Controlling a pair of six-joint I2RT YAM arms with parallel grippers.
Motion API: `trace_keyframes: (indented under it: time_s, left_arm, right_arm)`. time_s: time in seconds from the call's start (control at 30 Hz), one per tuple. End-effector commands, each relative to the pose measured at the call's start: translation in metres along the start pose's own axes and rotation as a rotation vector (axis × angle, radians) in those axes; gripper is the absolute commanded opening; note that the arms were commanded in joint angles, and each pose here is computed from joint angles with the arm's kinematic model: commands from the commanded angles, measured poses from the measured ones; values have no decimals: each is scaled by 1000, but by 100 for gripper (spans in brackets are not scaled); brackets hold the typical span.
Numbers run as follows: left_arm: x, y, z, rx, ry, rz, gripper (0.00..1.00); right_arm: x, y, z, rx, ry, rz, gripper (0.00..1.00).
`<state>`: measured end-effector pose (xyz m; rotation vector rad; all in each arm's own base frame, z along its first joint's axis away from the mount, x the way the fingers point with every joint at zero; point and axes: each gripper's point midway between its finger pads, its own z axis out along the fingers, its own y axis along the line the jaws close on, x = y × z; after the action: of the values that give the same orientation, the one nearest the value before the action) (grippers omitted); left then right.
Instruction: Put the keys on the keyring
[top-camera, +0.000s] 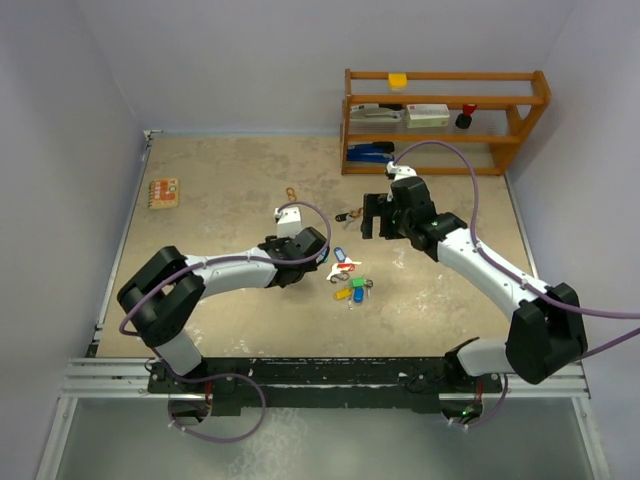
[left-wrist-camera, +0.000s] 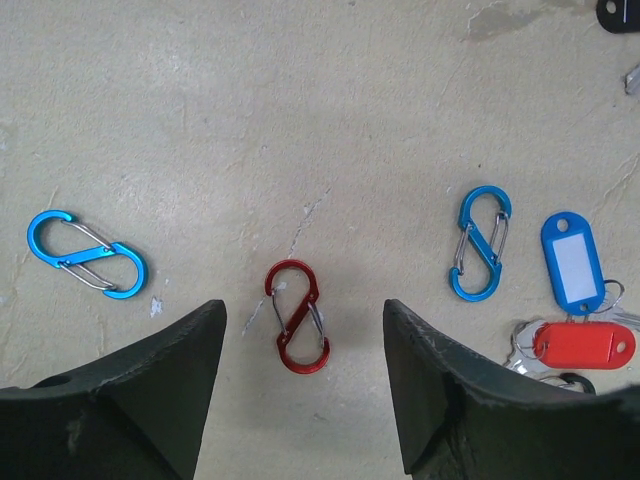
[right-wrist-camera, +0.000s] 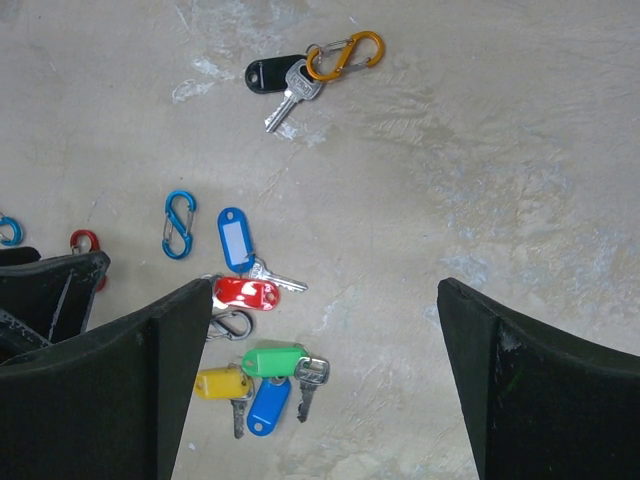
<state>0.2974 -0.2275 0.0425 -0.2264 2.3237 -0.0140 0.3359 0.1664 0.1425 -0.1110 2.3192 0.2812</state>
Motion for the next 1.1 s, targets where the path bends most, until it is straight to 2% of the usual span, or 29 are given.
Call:
trace_keyframes:
  time_s: [0.0,0.23,0.63,0.8,0.9,1.07]
  left_arm:
    - [3,-2,1,7,-4,-23,61]
    - [13,-4,6,12,16,-17,60]
    - [20,-5,12,8,23,-9,51]
    - [21,-4,14,1,23,-5,45]
    - [22,-3,15,-4,21,0,37]
    - [23,-1,15,-10,22,7,35]
  right_arm:
    - [-19,4,-12,-5,-62,8,97]
    - [-19,3,-13,-5,-61,13,97]
    - [-17,4,-13,-7,-53,15,97]
    - [-17,5,-13,-13,-51,14,97]
    - [-16,5,-14,-15,-52,15,97]
    - [-17,5,-14,-16,-54,15,97]
